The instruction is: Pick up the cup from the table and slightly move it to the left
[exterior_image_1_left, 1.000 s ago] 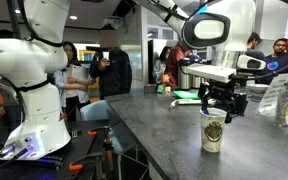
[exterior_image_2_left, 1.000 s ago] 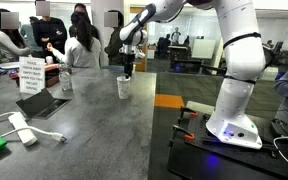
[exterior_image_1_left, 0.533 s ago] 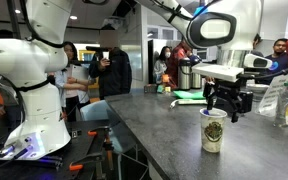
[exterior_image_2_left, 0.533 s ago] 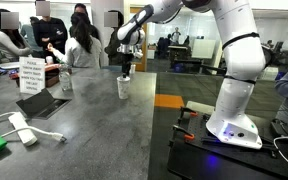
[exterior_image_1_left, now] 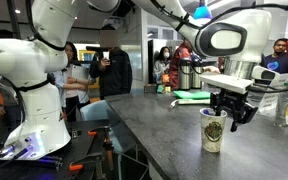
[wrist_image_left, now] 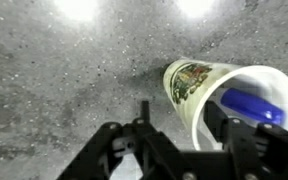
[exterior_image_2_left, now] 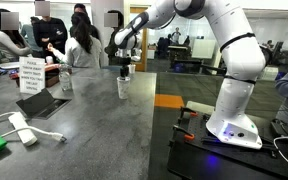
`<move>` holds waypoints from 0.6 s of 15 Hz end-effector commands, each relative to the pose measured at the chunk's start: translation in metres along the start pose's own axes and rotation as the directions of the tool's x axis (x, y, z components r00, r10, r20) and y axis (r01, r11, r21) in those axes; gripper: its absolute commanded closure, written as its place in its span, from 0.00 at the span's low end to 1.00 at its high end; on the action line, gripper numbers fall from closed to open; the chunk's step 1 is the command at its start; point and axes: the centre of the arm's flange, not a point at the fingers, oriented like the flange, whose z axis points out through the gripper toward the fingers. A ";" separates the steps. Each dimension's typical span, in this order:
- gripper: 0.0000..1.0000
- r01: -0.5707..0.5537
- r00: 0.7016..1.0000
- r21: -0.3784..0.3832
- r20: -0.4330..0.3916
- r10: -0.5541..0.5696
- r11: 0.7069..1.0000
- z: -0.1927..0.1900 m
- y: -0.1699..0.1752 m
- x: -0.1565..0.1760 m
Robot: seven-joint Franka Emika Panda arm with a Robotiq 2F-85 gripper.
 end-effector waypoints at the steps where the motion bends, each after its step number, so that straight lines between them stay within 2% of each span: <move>1: 0.68 -0.011 1.000 -0.007 0.025 0.011 1.000 -0.004 0.005 0.009; 5: 0.98 0.010 1.000 -0.007 0.014 -0.010 1.000 -0.008 -0.001 0.011; 7: 1.00 0.032 0.999 -0.029 0.005 -0.032 0.999 -0.015 -0.011 0.014; 9: 0.97 0.071 0.997 -0.043 -0.004 -0.071 0.997 -0.021 -0.023 0.019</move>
